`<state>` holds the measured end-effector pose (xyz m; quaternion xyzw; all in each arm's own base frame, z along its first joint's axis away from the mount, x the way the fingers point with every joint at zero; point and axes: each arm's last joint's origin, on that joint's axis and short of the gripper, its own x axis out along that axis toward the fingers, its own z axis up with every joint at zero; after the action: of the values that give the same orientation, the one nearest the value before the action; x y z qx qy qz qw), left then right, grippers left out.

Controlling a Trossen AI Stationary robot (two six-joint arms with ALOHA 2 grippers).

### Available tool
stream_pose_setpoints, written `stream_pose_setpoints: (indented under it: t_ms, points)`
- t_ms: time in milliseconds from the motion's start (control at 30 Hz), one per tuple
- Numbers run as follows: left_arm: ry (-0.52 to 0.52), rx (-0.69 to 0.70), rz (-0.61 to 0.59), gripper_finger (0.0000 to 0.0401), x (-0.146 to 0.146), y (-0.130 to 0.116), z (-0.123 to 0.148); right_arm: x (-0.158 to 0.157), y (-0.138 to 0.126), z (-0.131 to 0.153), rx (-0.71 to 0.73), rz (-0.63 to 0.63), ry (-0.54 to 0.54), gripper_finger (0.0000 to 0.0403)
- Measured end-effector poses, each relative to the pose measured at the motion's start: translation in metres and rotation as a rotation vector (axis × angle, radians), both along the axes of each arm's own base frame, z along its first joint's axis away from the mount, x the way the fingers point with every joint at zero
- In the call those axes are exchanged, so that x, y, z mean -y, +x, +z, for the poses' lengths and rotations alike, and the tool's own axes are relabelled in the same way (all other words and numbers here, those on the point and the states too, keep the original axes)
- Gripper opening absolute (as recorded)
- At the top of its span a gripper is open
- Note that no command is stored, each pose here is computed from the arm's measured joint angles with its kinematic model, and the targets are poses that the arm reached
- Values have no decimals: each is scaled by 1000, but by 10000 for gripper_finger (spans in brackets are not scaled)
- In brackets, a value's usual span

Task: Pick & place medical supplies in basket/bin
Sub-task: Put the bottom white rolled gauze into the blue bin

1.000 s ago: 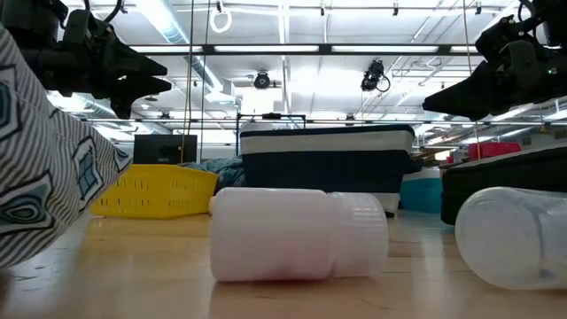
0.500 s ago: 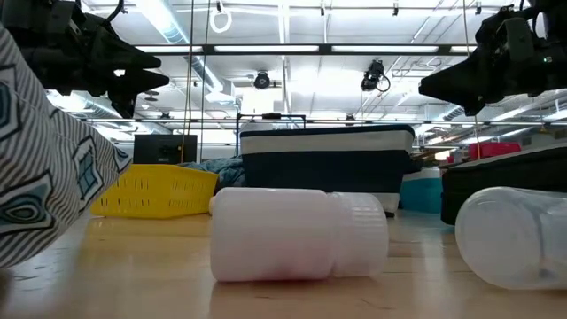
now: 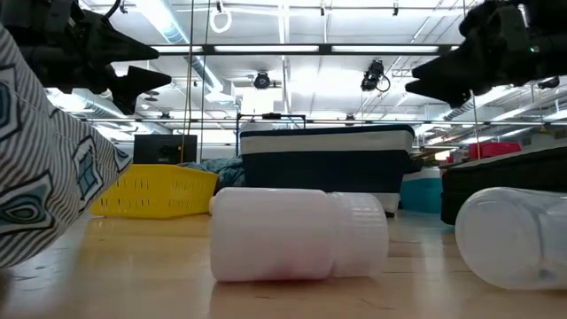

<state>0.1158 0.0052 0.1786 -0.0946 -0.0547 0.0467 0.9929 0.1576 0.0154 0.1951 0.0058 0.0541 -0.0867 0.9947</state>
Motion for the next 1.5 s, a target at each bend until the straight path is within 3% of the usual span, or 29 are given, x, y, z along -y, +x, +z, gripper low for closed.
stream_pose_setpoints:
  t_ms: [267, 767, 1067, 1500]
  points:
    - [28, 12, -5, 273, 0, 6, 1, -7, 42, 13, -178, 38, -117, 222]
    - [73, -125, -64, 273, 1, 27, 1, -23, 119, 3, -362, 192, -193, 221]
    - [122, -177, -140, 267, 11, 43, 8, -32, 140, -3, -409, 241, -193, 221]
    - [198, -281, -43, 260, 17, 67, 10, -48, 173, -24, -554, 300, -158, 221]
